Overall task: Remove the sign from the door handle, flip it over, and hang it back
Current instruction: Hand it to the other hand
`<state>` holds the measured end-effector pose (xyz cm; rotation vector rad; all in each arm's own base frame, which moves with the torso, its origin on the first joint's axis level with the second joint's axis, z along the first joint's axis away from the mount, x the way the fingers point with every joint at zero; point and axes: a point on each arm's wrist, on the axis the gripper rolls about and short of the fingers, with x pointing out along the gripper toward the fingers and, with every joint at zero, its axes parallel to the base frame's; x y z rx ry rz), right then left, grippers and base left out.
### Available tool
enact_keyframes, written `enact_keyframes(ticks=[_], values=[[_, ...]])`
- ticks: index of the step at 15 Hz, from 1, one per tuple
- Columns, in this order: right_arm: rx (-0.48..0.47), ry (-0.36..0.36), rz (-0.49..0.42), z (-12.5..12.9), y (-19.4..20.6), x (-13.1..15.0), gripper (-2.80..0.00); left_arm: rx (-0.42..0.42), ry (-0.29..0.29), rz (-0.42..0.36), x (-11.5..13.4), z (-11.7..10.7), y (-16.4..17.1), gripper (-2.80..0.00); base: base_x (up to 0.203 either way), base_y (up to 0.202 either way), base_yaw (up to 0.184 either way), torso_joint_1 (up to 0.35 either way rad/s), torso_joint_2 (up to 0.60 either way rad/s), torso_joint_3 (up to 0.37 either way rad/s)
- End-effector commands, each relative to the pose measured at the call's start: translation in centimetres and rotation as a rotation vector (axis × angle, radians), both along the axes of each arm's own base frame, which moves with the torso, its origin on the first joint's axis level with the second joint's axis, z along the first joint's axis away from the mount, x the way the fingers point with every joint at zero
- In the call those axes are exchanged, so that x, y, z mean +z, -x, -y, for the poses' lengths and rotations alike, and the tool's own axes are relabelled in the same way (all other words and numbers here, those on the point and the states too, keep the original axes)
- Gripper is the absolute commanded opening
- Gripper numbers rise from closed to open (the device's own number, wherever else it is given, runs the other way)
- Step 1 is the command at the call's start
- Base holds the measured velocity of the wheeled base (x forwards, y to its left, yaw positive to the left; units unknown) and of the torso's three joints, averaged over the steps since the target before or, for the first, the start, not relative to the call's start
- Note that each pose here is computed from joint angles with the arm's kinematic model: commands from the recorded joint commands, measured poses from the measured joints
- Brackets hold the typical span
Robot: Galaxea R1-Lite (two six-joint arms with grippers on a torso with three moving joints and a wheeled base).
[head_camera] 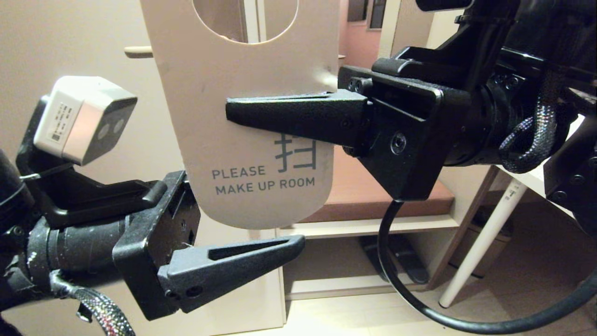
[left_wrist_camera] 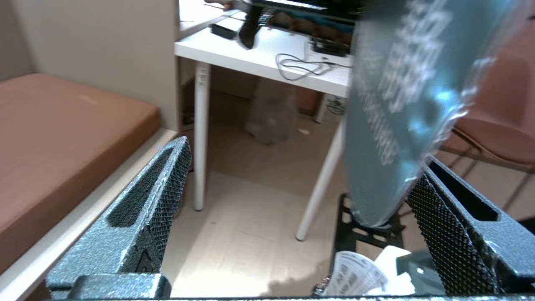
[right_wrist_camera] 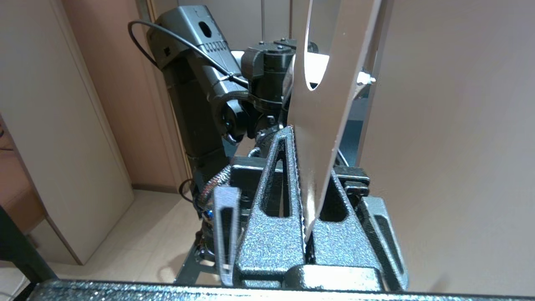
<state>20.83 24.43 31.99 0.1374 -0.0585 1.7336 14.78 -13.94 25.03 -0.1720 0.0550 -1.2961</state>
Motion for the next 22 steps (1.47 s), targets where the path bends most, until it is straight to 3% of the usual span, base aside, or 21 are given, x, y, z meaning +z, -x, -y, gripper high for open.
enact_keyframes(ticks=[1, 22], values=[[0.011, 0.006, -0.005, -0.1, 0.0, -0.2, -2.80, -0.012, 0.001, 0.002, 0.0, 0.0, 0.0, 0.00, 0.000, 0.000, 0.000, 0.000, 0.00, 0.000], [0.053, 0.052, -0.039, -1.0, 1.2, -2.4, -2.80, -0.039, 0.007, 0.012, 0.3, 0.4, 0.4, 0.00, 0.000, 0.000, 0.000, 0.000, 0.00, 0.000]])
